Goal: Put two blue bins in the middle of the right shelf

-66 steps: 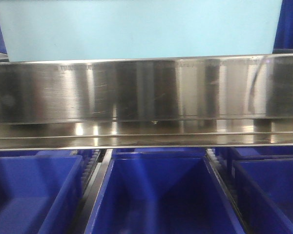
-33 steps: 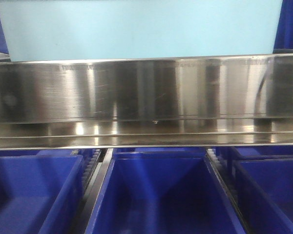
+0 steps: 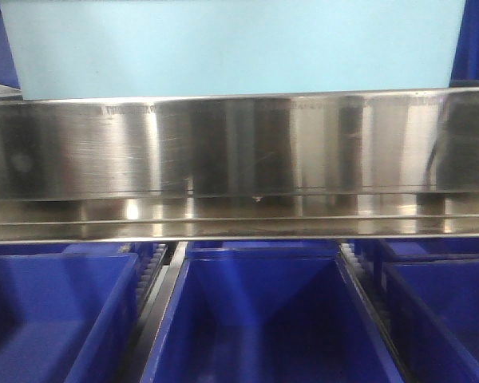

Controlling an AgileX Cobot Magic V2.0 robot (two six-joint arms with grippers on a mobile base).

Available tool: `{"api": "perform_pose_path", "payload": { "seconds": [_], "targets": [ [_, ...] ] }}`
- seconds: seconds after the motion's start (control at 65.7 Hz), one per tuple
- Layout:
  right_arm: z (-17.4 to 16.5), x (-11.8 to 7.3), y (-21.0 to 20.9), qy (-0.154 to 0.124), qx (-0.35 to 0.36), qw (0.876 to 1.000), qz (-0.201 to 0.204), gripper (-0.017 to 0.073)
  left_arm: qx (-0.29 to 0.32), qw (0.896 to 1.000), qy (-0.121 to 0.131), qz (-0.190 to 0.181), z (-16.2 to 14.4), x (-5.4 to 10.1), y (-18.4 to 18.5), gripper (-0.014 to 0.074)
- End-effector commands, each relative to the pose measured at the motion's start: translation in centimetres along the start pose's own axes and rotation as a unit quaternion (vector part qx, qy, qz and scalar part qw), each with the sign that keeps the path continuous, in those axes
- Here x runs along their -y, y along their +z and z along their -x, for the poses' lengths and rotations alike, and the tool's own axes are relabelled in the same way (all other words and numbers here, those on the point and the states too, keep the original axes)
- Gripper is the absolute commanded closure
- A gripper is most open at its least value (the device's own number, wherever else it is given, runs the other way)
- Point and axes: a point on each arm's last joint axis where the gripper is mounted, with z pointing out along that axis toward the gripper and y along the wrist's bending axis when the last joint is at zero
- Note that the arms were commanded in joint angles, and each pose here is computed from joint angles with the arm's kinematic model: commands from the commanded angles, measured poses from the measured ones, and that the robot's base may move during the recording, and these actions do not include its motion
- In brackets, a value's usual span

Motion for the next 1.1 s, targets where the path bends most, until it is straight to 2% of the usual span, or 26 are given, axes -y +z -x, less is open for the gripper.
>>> {"api": "perform_pose_path", "payload": {
  "seconds": [0.0, 0.335, 0.807, 1.08],
  "targets": [
    [0.1, 0.4, -0.6, -0.006, 0.015, 1.000, -0.006, 0.0282, -0.005, 1.000, -0.001, -0.008, -0.1, 0.1, 0.3, 0.0248],
    [0.0, 0.6, -1.5, -0.009, 0.028, 1.000, -0.011, 0.0282, -0.006, 1.000, 0.001, -0.018, -0.2, 0.6, 0.2, 0.0248],
    [0.0, 0.7, -1.6, -0.010, 0.030, 0.999, -0.013, 0.0282, 0.002, 1.000, 0.009, 0.005, -0.1, 0.2, 0.2, 0.0248],
    [0.0, 0.6, -1.5, -0.010, 0.029, 0.999, -0.013, 0.0282, 0.002, 1.000, 0.009, 0.005, -0.1, 0.2, 0.2, 0.0248]
  ]
}}
